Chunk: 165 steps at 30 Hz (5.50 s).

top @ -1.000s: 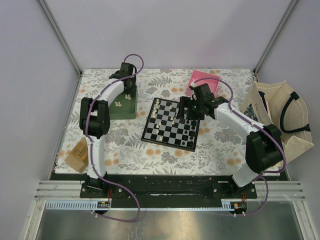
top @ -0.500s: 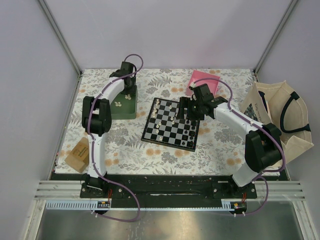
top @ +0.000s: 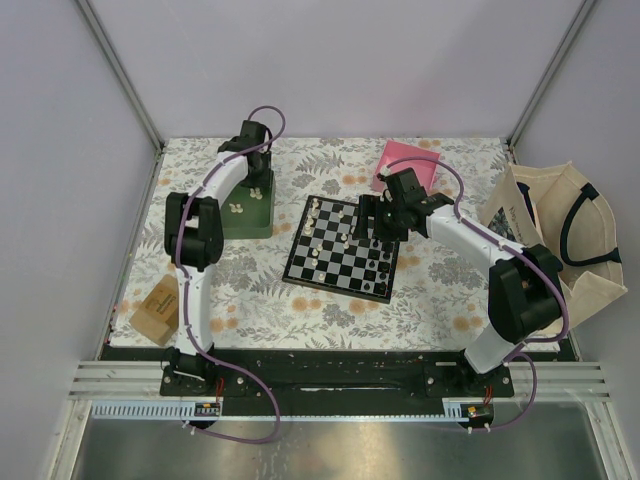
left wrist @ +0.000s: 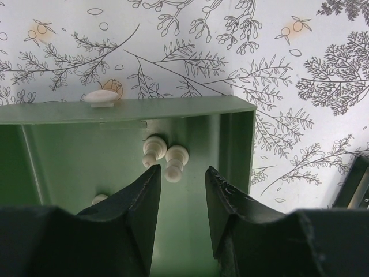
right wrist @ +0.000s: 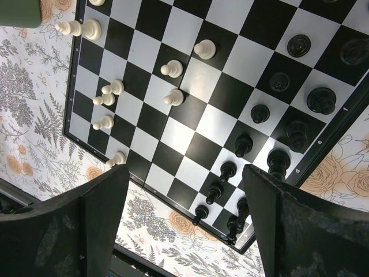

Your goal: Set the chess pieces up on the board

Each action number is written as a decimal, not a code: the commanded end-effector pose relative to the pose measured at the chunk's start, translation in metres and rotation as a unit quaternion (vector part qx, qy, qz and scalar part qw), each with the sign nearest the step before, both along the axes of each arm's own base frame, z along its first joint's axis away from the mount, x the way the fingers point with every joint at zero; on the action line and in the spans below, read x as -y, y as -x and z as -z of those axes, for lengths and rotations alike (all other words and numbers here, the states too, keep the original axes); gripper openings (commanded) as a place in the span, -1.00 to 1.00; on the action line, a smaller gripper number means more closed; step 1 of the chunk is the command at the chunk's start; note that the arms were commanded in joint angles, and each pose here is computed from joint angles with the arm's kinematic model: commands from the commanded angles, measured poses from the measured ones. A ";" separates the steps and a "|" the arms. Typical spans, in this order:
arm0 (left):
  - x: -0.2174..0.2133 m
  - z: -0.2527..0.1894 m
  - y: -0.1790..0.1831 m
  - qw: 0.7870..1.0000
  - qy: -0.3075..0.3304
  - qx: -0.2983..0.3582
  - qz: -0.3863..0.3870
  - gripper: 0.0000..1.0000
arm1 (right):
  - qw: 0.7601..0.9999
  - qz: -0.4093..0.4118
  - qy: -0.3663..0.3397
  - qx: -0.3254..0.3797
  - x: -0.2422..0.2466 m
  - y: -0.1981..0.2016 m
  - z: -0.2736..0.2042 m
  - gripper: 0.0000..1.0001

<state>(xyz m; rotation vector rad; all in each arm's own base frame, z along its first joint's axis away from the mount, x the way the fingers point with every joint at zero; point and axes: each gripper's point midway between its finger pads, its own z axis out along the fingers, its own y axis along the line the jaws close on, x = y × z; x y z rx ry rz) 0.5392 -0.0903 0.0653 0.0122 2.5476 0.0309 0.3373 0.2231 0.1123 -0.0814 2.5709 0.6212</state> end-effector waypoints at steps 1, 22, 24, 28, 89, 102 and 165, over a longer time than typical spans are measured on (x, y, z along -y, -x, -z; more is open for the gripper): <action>0.001 -0.008 -0.011 1.000 0.010 0.009 0.001 -0.19 | 1.000 -0.010 -0.015 0.015 -0.005 -0.008 -0.012 0.78; -0.005 -0.004 -0.011 1.000 0.002 0.003 -0.003 -0.27 | 1.000 -0.010 -0.017 0.012 -0.006 -0.009 -0.011 0.78; -0.006 -0.004 -0.011 1.000 -0.001 0.003 -0.004 -0.29 | 1.000 -0.011 -0.017 0.011 -0.006 -0.008 -0.010 0.78; -0.008 -0.003 -0.011 1.000 -0.004 0.002 -0.005 -0.32 | 1.000 -0.011 -0.017 0.009 -0.007 -0.009 -0.009 0.78; 0.146 -0.025 0.171 0.986 0.066 -0.021 0.150 -0.94 | 1.000 -0.011 -0.028 0.008 -0.009 -0.006 -0.010 0.77; 0.153 -0.021 0.157 0.987 0.056 -0.014 0.151 -0.94 | 0.999 -0.012 -0.028 0.012 -0.008 -0.007 -0.012 0.77; -0.007 -0.019 0.013 0.999 0.023 0.017 -0.021 0.32 | 1.000 -0.013 -0.023 0.010 -0.006 -0.005 -0.012 0.77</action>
